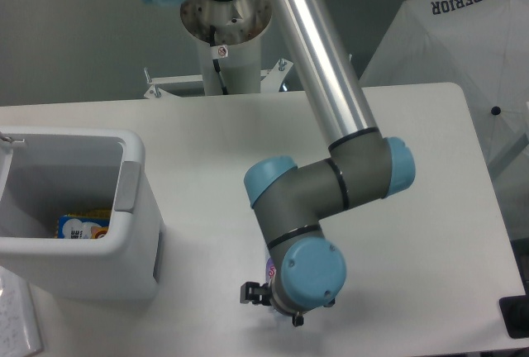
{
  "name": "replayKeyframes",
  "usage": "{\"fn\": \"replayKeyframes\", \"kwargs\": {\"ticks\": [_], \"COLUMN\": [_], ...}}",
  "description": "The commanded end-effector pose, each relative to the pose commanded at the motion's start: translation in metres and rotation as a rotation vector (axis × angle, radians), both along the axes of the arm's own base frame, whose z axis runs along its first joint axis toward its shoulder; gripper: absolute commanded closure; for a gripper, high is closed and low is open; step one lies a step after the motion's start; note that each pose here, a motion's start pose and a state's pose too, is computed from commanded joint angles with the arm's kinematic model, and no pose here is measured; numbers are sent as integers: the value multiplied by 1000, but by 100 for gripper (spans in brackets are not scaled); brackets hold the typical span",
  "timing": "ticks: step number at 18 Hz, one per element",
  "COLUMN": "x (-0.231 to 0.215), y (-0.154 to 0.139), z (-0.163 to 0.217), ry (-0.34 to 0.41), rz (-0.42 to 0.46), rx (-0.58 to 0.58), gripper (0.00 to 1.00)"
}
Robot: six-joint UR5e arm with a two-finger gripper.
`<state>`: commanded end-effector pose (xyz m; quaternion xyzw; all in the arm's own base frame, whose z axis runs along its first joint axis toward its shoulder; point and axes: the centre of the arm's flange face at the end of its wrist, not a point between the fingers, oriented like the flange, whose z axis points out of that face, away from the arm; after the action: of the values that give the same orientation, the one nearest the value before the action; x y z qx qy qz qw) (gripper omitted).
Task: Place the trash in the trash can
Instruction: 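Lower the gripper around the bottle cap end and close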
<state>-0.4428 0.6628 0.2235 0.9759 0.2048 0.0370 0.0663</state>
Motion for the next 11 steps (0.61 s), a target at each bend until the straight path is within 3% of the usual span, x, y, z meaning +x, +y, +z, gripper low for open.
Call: {"fn": "replayKeyframes", "kwargs": {"ticks": [11], "x": [25], "y": [3], "z": [-33], "ry": [58], "rz": [-65], "rx": [-132], "gripper": [0]}}
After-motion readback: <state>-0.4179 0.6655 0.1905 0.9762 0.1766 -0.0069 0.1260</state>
